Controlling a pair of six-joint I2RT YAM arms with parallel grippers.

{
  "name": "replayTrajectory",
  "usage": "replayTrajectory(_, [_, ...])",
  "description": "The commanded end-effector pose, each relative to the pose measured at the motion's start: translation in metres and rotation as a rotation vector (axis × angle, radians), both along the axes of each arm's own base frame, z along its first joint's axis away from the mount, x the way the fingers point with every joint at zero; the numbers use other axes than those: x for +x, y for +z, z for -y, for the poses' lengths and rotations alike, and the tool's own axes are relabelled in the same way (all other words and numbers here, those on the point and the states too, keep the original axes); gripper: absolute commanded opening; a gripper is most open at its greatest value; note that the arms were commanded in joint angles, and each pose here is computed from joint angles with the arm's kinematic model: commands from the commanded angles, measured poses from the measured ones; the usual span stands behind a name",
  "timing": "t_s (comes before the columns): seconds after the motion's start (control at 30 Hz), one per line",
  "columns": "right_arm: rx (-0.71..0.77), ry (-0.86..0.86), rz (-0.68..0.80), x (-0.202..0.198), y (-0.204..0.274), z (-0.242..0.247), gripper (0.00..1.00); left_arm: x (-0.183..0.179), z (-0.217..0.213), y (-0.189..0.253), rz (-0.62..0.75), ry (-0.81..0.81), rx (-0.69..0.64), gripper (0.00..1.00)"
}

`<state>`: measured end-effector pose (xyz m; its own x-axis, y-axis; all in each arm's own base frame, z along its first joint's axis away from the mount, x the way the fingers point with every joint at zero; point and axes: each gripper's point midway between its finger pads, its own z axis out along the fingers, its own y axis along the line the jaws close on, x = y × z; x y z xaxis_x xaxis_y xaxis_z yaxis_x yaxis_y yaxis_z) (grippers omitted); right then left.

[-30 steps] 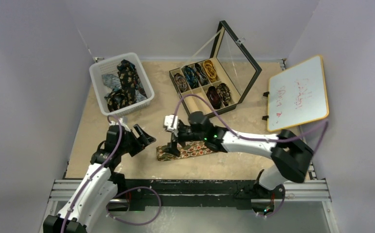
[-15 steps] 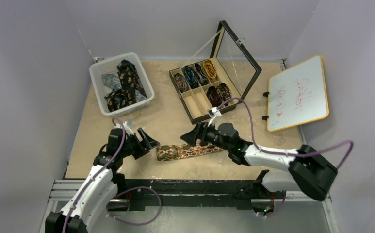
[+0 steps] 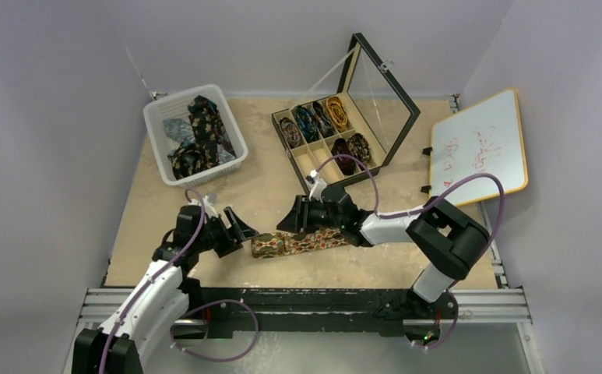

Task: Roll the ties
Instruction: Roll the tie at the center of the board.

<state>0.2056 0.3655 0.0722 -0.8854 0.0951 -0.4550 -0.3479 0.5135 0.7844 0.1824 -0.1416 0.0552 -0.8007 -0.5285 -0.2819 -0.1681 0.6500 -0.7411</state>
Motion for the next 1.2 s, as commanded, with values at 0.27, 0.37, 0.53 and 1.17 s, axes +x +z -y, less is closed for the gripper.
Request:
replayTrajectory(0.27, [0.033, 0.067, -0.114, -0.013, -0.019, -0.012, 0.47, -0.002, 0.01, 0.008, 0.076, -0.103, -0.028, 0.73])
replayTrajectory(0.37, [0.019, 0.068, -0.115, -0.013, -0.021, -0.011, 0.46, -0.003, 0.01, 0.005, 0.069, -0.102, -0.03, 0.74])
replayTrajectory(0.53, [0.002, 0.03, -0.072, -0.005, -0.01, -0.008, 0.46, -0.005, 0.009, -0.001, 0.038, -0.096, -0.019, 0.73])
replayTrajectory(1.17, [0.01, 0.064, -0.156, -0.013, -0.025, -0.017, 0.42, -0.013, 0.009, -0.008, 0.015, -0.097, -0.036, 0.72])
